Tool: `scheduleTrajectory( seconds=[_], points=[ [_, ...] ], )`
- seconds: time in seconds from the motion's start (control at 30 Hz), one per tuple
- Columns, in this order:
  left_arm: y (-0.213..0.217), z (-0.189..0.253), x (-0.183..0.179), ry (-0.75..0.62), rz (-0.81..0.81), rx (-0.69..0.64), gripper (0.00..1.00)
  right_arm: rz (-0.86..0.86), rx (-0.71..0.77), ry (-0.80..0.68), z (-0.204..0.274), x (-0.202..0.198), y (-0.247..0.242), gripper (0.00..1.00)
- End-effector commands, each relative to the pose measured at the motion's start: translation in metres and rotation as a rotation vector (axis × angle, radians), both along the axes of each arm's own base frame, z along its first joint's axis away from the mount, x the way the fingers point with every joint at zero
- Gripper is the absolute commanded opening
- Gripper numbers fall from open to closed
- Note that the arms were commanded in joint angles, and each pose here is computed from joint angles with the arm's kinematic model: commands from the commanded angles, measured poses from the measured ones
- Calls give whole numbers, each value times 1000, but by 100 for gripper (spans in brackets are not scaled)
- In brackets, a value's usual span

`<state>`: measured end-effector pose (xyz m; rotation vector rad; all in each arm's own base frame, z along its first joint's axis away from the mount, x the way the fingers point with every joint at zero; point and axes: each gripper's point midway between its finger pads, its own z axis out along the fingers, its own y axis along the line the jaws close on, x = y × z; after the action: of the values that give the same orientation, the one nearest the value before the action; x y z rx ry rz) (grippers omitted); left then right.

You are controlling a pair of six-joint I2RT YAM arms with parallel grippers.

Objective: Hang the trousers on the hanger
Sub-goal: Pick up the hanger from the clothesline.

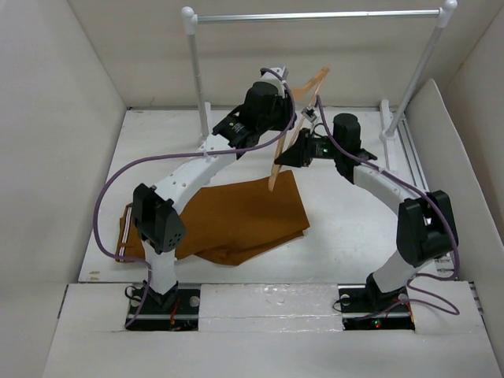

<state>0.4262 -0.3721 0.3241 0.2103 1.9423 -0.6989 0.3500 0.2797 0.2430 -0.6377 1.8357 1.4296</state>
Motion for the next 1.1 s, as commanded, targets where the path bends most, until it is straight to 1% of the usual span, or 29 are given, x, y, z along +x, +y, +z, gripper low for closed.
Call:
scheduleTrajectory(
  seconds=[0.0, 0.03, 0.07, 0.1, 0.13, 0.17, 0.23, 0.27, 0.33, 0.37, 0.4, 0.43, 0.47, 0.5, 0.53, 0.57, 0.63, 0.67, 0.7, 0.73, 0.77, 0.8, 0.83, 0.87, 0.9, 0.93, 0.97, 1.03, 1.07],
  points=[
    [11, 27, -1, -73, 41, -43, 27, -1, 0, -122, 23, -7, -1, 0],
    [13, 28, -2, -74, 46, -45, 20, -5, -6, -127, 25, -8, -3, 0],
    [15, 23, -2, -66, 52, -37, 17, -12, -20, -110, 23, -11, -5, 0],
    [16, 22, -3, -68, 56, -37, 10, -22, -35, -119, 21, -11, -7, 0],
    [18, 25, -5, -74, 59, -42, 0, -23, -41, -126, 24, -14, -8, 0],
    [22, 27, -7, -74, 71, -50, 0, -28, -69, -97, 19, -22, -13, 0],
    [24, 27, -10, -72, 71, -57, 0, -60, -94, -116, 18, -19, -19, 2],
    [24, 20, -13, -45, 72, -67, 0, -68, -124, -89, 18, -29, -25, 15],
    [26, 27, -22, -40, 64, -111, 0, -93, -180, -126, 21, -33, -34, 33],
    [26, 27, -26, -32, 56, -135, 0, -107, -212, -95, 21, -45, -44, 49],
    [22, 17, -32, 1, 41, -175, 0, -130, -254, -118, 19, -45, -54, 55],
    [22, 23, -40, 7, 27, -210, 0, -141, -276, -126, 22, -49, -58, 60],
    [21, 21, -44, 26, 19, -236, 0, -153, -310, -87, 17, -57, -67, 67],
    [15, 7, -53, 85, -15, -262, 0, -172, -325, -112, 24, -65, -73, 68],
    [13, 12, -56, 85, -27, -297, 0, -198, -332, -109, 26, -66, -82, 69],
    [12, 0, -58, 106, -28, -309, 0, -201, -349, -83, 25, -75, -86, 69],
    [6, -7, -67, 158, -55, -363, 0, -272, -389, -80, 31, -84, -102, 69],
    [3, -17, -69, 177, -65, -383, 0, -293, -418, -116, 34, -83, -108, 59],
    [-1, -20, -74, 201, -90, -406, 0, -342, -458, -133, 35, -79, -119, 51],
    [-4, -24, -77, 240, -92, -446, 0, -356, -469, -150, 38, -79, -123, 24],
    [-9, -21, -82, 240, -112, -478, 0, -367, -478, -165, 39, -77, -125, 9],
    [-12, -35, -87, 268, -98, -476, 0, -388, -495, -174, 38, -72, -128, 0],
    [-12, -37, -91, 270, -84, -484, 0, -404, -500, -176, 38, -68, -131, 0],
    [-17, -50, -103, 286, -73, -484, 0, -423, -479, -220, 44, -59, -130, 0],
    [-13, -55, -100, 262, -3, -487, 0, -428, -466, -215, 37, -55, -128, 0],
    [-6, -58, -99, 242, 57, -497, 0, -436, -443, -256, 41, -46, -125, 0],
    [-6, -62, -101, 261, 84, -526, 0, -435, -447, -243, 32, -38, -125, 0],
    [-2, -89, -105, 295, 159, -523, 0, -405, -459, -270, 17, -25, -124, 0],
    [0, -104, -107, 313, 186, -521, 0, -386, -471, -244, 1, -17, -124, 0]
  ],
)
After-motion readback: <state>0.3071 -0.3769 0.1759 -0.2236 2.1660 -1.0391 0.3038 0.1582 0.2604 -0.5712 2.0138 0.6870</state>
